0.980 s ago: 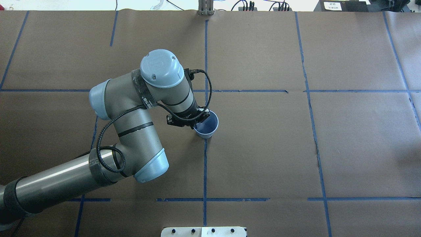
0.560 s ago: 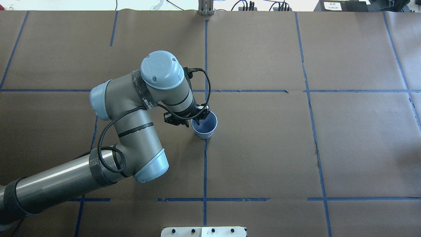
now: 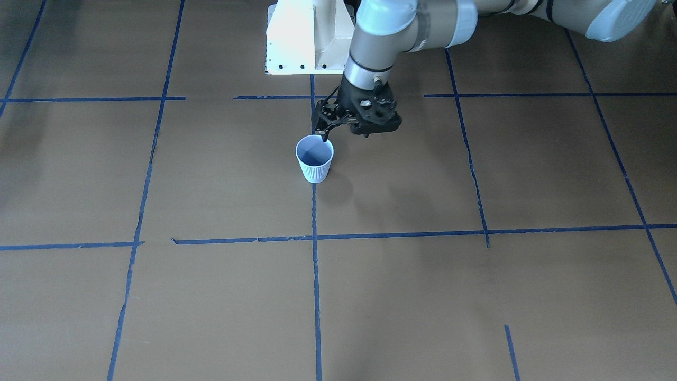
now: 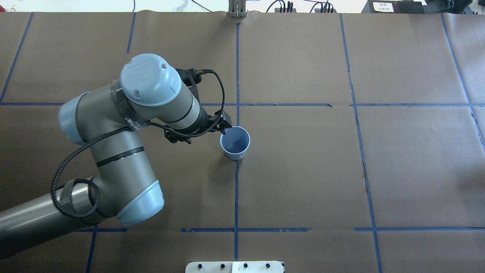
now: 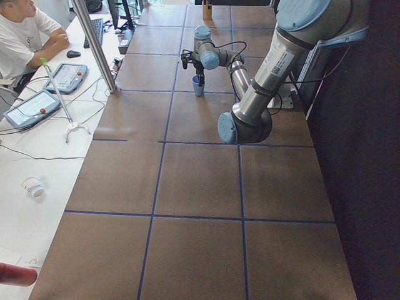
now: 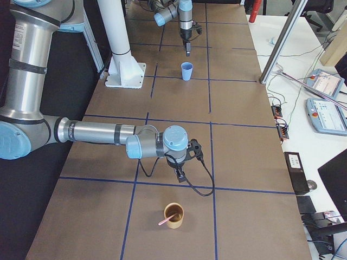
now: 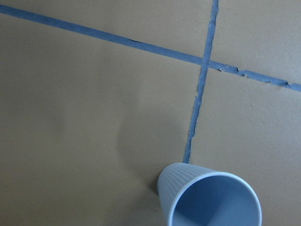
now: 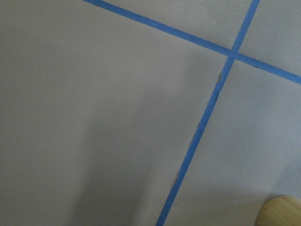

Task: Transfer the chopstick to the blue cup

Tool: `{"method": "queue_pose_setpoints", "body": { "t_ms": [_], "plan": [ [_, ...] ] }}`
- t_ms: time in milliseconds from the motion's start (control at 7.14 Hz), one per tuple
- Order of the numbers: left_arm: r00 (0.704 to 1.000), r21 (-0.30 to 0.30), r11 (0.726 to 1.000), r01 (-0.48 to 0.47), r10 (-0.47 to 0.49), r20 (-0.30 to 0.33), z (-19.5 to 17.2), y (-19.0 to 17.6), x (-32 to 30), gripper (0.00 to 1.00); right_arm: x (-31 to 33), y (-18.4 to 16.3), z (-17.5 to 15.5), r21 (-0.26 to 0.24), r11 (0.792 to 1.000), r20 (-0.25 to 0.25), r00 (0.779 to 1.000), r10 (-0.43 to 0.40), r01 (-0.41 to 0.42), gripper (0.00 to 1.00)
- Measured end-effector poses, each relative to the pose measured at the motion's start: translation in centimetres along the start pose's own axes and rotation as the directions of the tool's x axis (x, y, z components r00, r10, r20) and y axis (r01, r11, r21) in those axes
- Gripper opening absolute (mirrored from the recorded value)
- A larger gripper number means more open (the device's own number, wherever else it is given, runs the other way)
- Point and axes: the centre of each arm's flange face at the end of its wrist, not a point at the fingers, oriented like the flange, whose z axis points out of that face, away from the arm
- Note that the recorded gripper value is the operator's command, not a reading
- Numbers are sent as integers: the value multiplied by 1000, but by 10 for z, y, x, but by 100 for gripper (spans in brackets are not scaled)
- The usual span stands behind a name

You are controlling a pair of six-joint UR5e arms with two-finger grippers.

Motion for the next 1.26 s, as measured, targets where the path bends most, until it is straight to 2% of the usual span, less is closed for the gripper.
{"method": "queue_pose_setpoints", "body": {
  "t_ms": [280, 700, 980, 1260],
  "plan": [
    [998, 35, 998, -53, 52, 24, -15, -17, -44, 100, 30, 8, -5, -27, 996, -52, 995, -83, 81, 99],
    [997, 51, 996, -76, 74, 35, -20, -26, -63, 100, 83, 30, -23, -84, 967, -52, 968, -244, 239, 99],
    [997, 53, 996, -76, 75, 29, -24, -24, -64, 100, 108, 54, -33, -140, 947, -61, 952, -301, 290, 99],
    [997, 55, 995, -77, 76, 20, -28, -22, -63, 100, 133, 70, -25, -205, 923, -60, 937, -343, 325, 96]
  ]
}}
